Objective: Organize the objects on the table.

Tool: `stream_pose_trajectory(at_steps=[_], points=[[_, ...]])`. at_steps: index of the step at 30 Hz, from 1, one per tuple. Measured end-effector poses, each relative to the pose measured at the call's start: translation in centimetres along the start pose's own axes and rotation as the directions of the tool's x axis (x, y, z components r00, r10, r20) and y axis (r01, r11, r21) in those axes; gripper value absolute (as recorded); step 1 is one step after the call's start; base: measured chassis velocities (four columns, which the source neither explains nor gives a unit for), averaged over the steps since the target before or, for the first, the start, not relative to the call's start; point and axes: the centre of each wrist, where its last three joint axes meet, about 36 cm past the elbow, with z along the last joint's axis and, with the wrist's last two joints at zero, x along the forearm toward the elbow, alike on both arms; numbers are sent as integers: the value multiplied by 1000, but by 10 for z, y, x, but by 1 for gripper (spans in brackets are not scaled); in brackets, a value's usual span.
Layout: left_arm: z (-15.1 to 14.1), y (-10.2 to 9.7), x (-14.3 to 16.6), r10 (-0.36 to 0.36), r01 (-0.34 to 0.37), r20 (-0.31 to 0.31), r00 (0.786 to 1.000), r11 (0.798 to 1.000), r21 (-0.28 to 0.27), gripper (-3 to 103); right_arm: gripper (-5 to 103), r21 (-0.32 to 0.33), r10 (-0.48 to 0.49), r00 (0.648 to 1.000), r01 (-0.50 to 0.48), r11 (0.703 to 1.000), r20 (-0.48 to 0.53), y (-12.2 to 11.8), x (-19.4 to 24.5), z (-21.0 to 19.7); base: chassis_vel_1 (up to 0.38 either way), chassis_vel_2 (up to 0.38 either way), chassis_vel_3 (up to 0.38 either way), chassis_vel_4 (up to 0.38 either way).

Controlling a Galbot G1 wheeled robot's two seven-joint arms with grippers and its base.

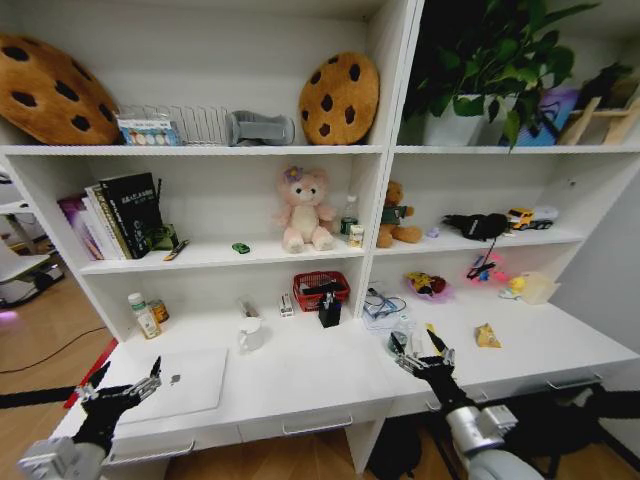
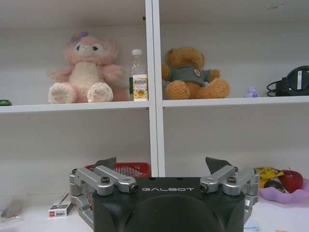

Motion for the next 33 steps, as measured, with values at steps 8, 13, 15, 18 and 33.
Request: stream_pose_trajectory(at_steps=[8,13,15,18,33], points=[[0,0,0,0,0,0,1000,1000,0,100,100,-5,9,1000,-9,1000,-3,1,0,1,0,0,0,0],[0,0,0,0,0,0,1000,1000,0,100,100,-5,9,1000,-9,1000,-3,1,0,1,0,0,0,0],[0,0,0,0,0,0,1000,1000,0,100,100,-5,9,1000,-9,1000,-4,1,0,1,0,0,0,0],[0,0,0,0,0,0,1000,1000,0,100,100,-5,9,1000,-9,1000,-4,1,0,1,0,0,0,0],[0,0,0,0,0,0,1000,1000,0,100,100,-4,9,1000,-9,1000,-3,1,0,1,-133,-132,131,139]])
